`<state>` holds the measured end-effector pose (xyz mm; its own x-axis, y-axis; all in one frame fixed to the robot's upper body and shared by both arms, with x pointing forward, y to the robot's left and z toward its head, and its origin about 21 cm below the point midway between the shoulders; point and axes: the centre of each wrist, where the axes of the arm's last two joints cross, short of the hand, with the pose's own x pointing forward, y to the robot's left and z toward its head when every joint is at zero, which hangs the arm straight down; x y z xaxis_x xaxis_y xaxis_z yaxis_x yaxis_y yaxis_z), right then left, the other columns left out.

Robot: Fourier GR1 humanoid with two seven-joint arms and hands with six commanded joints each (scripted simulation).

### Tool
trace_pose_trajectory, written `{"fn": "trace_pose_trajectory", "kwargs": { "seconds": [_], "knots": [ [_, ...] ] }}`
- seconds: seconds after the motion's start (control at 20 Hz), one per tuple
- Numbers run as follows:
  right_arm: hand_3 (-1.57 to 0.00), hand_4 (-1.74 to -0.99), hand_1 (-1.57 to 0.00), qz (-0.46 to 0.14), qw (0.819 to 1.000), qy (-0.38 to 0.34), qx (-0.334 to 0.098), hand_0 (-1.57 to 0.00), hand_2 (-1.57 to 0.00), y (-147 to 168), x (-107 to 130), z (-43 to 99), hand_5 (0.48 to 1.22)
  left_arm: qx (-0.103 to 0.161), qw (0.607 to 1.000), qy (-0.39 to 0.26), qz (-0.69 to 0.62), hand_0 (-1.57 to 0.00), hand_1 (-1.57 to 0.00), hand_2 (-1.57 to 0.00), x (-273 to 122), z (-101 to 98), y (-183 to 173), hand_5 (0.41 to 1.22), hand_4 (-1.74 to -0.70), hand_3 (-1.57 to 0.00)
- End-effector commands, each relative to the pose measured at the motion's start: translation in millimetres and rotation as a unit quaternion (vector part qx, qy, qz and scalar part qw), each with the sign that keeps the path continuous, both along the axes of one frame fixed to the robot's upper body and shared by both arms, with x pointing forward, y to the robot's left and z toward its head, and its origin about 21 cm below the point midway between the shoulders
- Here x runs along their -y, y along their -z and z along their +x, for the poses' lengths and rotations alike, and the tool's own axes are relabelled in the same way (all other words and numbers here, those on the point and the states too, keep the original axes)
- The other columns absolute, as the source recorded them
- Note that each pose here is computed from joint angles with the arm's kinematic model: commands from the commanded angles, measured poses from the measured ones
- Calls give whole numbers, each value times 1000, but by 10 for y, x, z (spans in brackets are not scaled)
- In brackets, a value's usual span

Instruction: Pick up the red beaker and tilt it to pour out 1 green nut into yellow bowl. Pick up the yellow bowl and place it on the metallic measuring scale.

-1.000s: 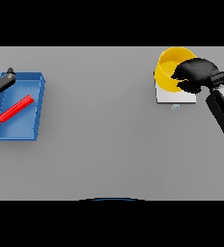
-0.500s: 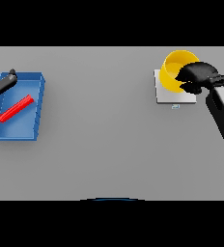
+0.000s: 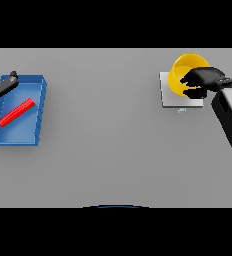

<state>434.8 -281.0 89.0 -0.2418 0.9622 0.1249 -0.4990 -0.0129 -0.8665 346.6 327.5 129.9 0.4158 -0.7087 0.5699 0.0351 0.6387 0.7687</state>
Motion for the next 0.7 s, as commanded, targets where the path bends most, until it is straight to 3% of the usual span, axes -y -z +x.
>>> {"fn": "trace_pose_trajectory", "kwargs": {
  "seconds": [0.0,0.1,0.25,0.4,0.65],
  "knots": [
    [-762,-1504,-866,1,1000,-1,-3,-975,-954,27,-11,-6,983,-2,1000,-4,-3,1,1,1,-1,21,-10,744,-815,1],
    [-670,-1444,-554,-2,1000,-5,-9,-624,-694,10,-26,25,887,-4,1000,-2,0,1,1,1,5,32,13,742,-809,1],
    [-572,-1397,-283,-1,1000,-8,-14,-319,-449,57,-25,34,799,1,1000,-4,1,1,1,1,-21,58,27,739,-809,1],
    [-475,-1356,-144,-9,999,-23,-20,-163,-288,63,-35,56,755,-4,1000,-5,-3,1,1,1,-12,72,62,736,-812,1],
    [-348,-1308,-47,-16,999,-31,-27,-53,-115,35,-46,89,733,3,1000,-4,-5,1,1,1,-1,66,31,734,-821,1]
  ]
}}
